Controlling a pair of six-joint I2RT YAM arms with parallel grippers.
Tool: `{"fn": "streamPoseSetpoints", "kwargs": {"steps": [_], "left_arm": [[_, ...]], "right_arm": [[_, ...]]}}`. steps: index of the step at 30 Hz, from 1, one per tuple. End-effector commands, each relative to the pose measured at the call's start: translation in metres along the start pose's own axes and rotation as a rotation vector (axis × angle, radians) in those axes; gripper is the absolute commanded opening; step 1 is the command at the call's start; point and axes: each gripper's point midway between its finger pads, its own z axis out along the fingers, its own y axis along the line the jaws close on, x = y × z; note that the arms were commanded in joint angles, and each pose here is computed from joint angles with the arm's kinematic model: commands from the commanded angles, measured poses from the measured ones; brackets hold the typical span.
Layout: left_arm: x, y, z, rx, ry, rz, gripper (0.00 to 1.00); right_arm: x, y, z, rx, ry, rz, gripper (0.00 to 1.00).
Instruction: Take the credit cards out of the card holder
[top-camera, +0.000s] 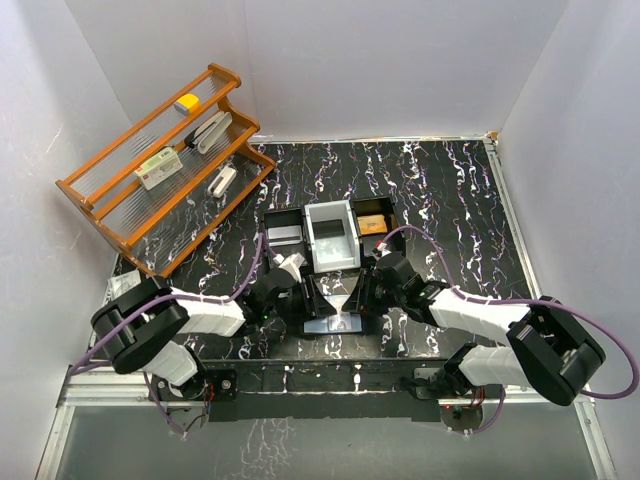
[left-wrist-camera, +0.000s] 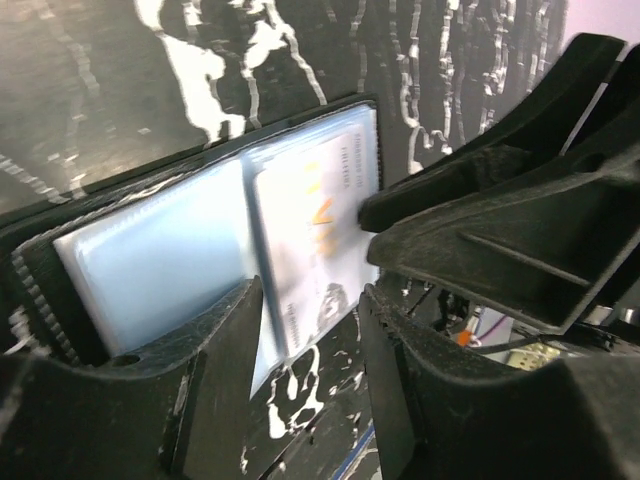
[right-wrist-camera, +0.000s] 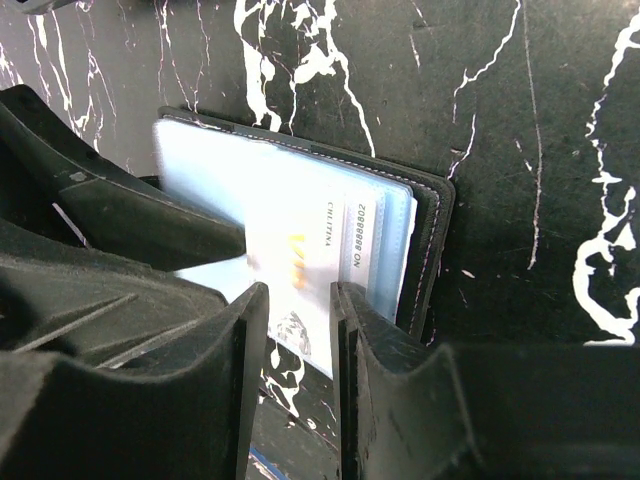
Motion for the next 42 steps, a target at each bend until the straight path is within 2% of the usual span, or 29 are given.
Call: {"fn": "streamPoseSetpoints", "kwargs": {"steps": [1, 7, 9, 23, 28, 32, 34, 42], "left_arm": [[0.004, 0.037, -0.014, -0.171, -0.01, 0.04, 0.44], [0.008, 0.036, -0.011, -0.144, 0.005, 0.038, 0.45], [0.01, 0.032, -0.007, -0.118, 0.02, 0.036, 0.43], [0.013, 0.023, 0.003, -0.062, 0.033, -0.004, 0.21], [0.015, 0.011, 0.004, 0.01, 0.038, -0.016, 0.17], [0.012, 0.013, 0.002, -0.001, 0.024, -0.023, 0.09], [0.011, 0.015, 0.0, -0.011, 0.011, -0.031, 0.0], [0.01, 0.021, -0.009, -0.036, -0.006, -0.019, 0.0]], "right_arm": [[0.024, -0.045, 0.001, 0.16, 0.06, 0.004, 0.31], [0.026, -0.046, 0.002, 0.159, 0.066, 0.007, 0.31], [0.027, -0.046, 0.002, 0.158, 0.069, 0.008, 0.31], [0.032, -0.051, 0.002, 0.16, 0.073, 0.021, 0.31], [0.033, -0.048, 0.002, 0.146, 0.081, 0.022, 0.31], [0.033, -0.049, 0.002, 0.147, 0.082, 0.021, 0.31], [0.034, -0.05, 0.002, 0.153, 0.082, 0.021, 0.31], [0.033, -0.058, 0.0, 0.192, 0.072, 0.013, 0.31]]}}
